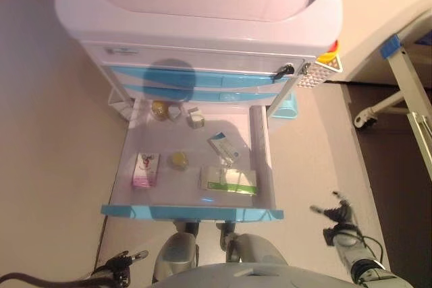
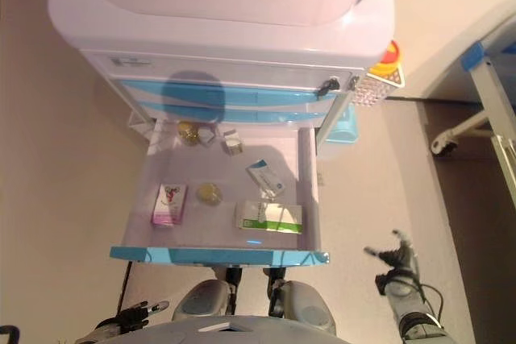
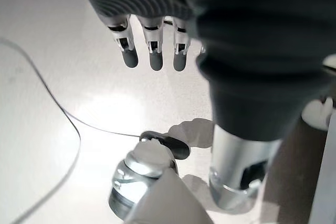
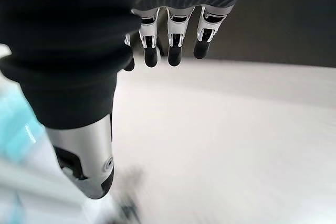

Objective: Open the drawer and pick up the medicine

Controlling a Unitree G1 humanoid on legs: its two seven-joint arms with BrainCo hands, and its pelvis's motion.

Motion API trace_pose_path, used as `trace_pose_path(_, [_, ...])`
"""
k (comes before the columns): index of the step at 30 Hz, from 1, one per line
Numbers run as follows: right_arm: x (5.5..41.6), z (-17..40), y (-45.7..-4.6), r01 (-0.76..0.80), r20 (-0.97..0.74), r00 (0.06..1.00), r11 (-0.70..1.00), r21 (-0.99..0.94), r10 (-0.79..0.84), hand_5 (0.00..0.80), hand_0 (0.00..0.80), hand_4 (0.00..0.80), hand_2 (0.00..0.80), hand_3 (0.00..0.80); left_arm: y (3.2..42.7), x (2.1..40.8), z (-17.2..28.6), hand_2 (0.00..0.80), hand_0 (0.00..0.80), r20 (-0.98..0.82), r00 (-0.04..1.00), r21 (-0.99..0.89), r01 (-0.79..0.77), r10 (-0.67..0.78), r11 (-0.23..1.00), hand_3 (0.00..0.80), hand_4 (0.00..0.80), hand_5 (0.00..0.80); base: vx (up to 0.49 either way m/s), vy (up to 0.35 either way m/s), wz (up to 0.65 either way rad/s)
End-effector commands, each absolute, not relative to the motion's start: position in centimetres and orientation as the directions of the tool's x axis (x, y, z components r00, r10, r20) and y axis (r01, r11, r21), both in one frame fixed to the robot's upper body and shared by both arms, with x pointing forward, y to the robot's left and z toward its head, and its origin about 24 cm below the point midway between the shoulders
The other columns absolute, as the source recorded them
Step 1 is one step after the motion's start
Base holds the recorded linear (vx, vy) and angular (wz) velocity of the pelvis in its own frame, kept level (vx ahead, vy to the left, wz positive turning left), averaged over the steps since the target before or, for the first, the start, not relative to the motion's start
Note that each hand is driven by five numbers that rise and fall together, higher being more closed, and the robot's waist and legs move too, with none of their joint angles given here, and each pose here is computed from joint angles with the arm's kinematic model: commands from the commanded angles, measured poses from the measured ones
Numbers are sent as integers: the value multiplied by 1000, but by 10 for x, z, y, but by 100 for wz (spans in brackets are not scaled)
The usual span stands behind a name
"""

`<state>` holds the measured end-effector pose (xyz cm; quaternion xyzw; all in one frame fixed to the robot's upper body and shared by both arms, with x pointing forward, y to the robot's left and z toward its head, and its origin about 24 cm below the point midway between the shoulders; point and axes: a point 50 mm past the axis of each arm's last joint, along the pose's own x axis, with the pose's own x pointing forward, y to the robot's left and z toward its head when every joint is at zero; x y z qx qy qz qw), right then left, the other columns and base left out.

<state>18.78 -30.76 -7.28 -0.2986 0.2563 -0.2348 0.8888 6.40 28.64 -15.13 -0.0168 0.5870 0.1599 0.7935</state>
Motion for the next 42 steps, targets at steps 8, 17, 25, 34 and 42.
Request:
trace_pose_path(8, [247,105,-261,458,507,854,631,-626,-117,0,0,0,0,0,276,35,-159,0,0,-957,189,169,-252,220,953,0,0,0,-40,23,-26])
trace_pose_path(17, [226,166,-168,151,556,580,591,-792,596,0,0,0,0,0,276,47,-158,0,0,-940,226,185,-288,255,940,0,0,0,-38,-38,-10])
trace_pose_path(25, [237,185,-116,48,454,402,476,-878,795,0,0,0,0,0,283,59,-154,0,0,-929,255,187,-303,269,935,0,0,0,-20,-86,25])
trace_pose_path(34, [268,162,-82,-31,244,433,285,-958,868,0,0,0,0,0,283,63,-153,0,0,-927,283,169,-272,247,947,0,0,0,0,-61,44])
trace_pose_path(42, [298,120,-65,-65,52,523,100,-993,851,0,0,0,0,0,276,72,-153,0,0,-926,316,136,-233,207,963,0,0,0,-36,-36,33])
